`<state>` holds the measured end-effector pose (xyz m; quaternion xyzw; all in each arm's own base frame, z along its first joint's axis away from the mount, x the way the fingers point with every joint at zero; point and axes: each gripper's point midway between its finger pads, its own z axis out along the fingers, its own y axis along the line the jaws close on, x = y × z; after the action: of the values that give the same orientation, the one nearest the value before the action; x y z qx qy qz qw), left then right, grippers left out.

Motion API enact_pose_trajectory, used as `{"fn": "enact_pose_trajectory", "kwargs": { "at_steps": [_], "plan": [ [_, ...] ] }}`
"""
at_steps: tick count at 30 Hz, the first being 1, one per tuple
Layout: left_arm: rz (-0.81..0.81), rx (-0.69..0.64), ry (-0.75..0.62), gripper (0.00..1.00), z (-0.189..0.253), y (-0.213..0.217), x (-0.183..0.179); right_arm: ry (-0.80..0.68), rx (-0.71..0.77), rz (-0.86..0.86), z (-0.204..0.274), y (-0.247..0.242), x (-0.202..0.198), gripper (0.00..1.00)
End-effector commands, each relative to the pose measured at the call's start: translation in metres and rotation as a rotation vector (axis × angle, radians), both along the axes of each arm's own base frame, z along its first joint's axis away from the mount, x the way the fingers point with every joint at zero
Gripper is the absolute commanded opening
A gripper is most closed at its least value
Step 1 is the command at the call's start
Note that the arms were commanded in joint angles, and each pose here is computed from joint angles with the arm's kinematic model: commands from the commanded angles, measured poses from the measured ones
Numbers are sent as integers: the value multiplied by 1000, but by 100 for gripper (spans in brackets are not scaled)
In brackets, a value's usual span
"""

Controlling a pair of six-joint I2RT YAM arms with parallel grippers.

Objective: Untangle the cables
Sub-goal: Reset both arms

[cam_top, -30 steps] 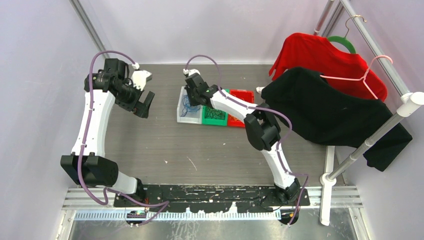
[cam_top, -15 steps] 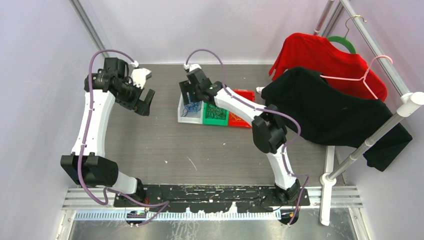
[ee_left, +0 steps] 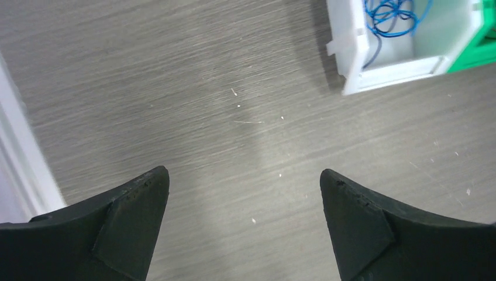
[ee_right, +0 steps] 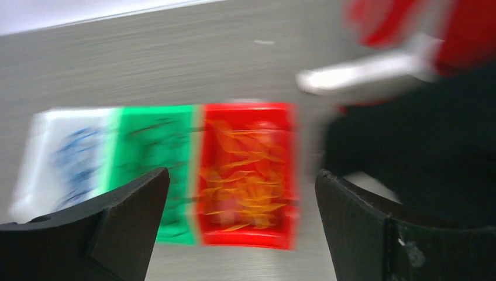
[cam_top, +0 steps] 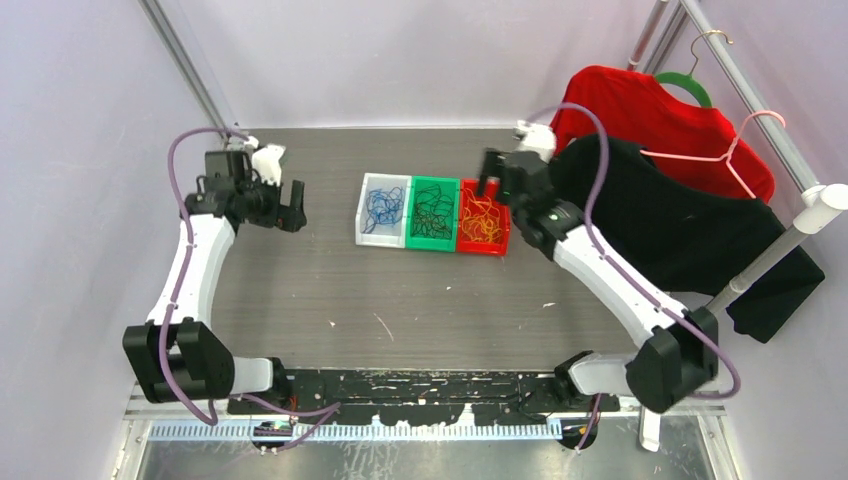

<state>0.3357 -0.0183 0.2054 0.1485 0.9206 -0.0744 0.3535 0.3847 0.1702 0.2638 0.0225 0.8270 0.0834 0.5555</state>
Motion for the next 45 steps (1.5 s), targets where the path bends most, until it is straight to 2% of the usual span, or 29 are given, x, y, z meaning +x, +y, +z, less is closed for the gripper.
{"fn": "enact_pose_trajectory", "kwargs": {
  "at_steps": [1,2,5,9,13,15,19,23,27,28,29,45],
  "plan": [
    [46,-140,-312,100,-4,-8,51,-65,-47,-488,-39,-124,-13,100],
    [47,-161,-309,100,-28,-11,48,-128,-62,-570,-37,-147,-16,100],
    [67,-206,-372,100,-61,-14,52,-214,-154,-739,-48,-194,-38,100],
    [95,-219,-458,100,-90,-12,55,-187,-233,-861,-76,-231,-45,100],
    [123,-186,-526,100,-109,-4,52,-215,-220,-911,-108,-249,-48,100],
    [130,-184,-560,100,-117,-3,48,-231,-156,-870,-124,-248,-46,100],
    [150,-185,-685,100,-121,0,44,-211,-168,-802,-148,-248,-39,100],
    [210,-166,-646,100,-128,9,38,-207,-170,-654,-171,-231,-27,100],
    [212,-161,-597,100,-131,8,54,-204,-152,-526,-186,-219,-14,100],
    [206,-124,-562,100,-135,4,55,-201,-152,-521,-181,-218,-6,100],
    [204,-103,-550,100,-137,0,55,-140,-133,-521,-191,-221,-8,100],
    [207,-102,-564,100,-136,0,55,-133,-116,-520,-194,-226,-8,100]
  ]
}}
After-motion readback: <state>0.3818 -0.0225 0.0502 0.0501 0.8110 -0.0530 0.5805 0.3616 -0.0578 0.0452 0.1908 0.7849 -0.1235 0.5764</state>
